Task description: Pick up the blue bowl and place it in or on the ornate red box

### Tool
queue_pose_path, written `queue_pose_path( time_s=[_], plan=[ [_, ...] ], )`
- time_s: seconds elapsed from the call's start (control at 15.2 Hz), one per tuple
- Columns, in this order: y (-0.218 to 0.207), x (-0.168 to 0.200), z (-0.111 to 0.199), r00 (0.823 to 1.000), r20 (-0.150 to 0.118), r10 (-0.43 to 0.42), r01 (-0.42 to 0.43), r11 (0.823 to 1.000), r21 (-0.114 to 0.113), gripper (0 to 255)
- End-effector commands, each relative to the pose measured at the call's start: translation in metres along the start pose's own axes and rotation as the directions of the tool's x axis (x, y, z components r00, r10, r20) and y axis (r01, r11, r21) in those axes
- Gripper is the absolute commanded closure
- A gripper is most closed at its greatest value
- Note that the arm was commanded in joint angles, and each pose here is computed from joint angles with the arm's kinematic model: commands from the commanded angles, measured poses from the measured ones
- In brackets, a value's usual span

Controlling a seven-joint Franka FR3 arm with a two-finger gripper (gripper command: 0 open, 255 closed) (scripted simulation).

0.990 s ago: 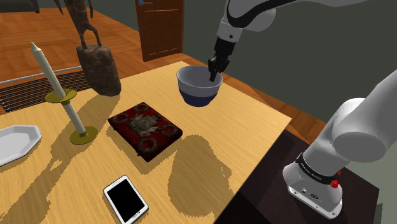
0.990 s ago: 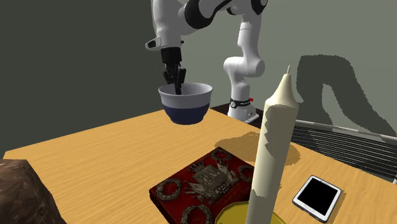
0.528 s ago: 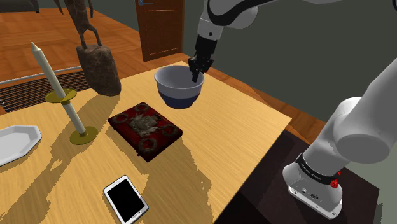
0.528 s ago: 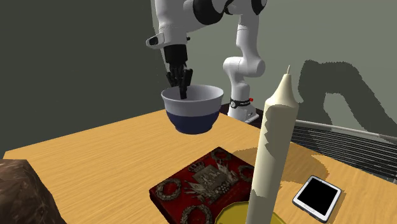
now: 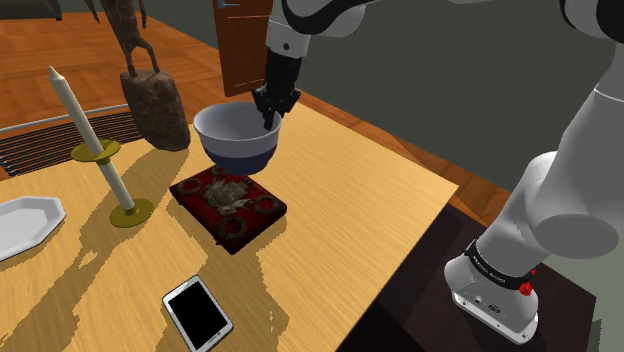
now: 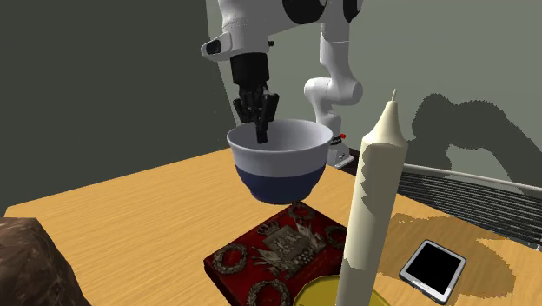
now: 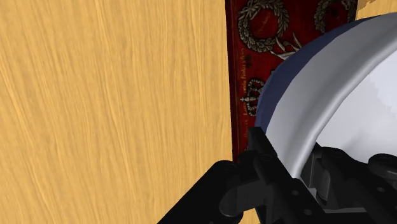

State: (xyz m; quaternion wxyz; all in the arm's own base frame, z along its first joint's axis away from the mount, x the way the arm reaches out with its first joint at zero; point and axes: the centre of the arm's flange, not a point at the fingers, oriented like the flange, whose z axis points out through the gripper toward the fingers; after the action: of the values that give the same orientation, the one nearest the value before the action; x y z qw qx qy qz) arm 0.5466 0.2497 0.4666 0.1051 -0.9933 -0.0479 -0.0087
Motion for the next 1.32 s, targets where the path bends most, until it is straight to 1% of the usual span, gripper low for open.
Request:
queue_pose_path(
  time_s=[0.0,0.13,0.2,1.25],
  plan=[
    [-0.025,0.01,0.002,1.0,-0.001,0.001,-0.001,1.0,0.001,255],
    [-0.049,0.02,0.004,1.0,-0.001,0.001,-0.001,1.0,0.001,255],
    [-0.053,0.021,0.004,1.0,-0.001,0.001,-0.001,1.0,0.001,255],
    [-0.035,0.019,0.087,1.0,-0.001,0.001,-0.001,1.0,0.001,255]
  ],
)
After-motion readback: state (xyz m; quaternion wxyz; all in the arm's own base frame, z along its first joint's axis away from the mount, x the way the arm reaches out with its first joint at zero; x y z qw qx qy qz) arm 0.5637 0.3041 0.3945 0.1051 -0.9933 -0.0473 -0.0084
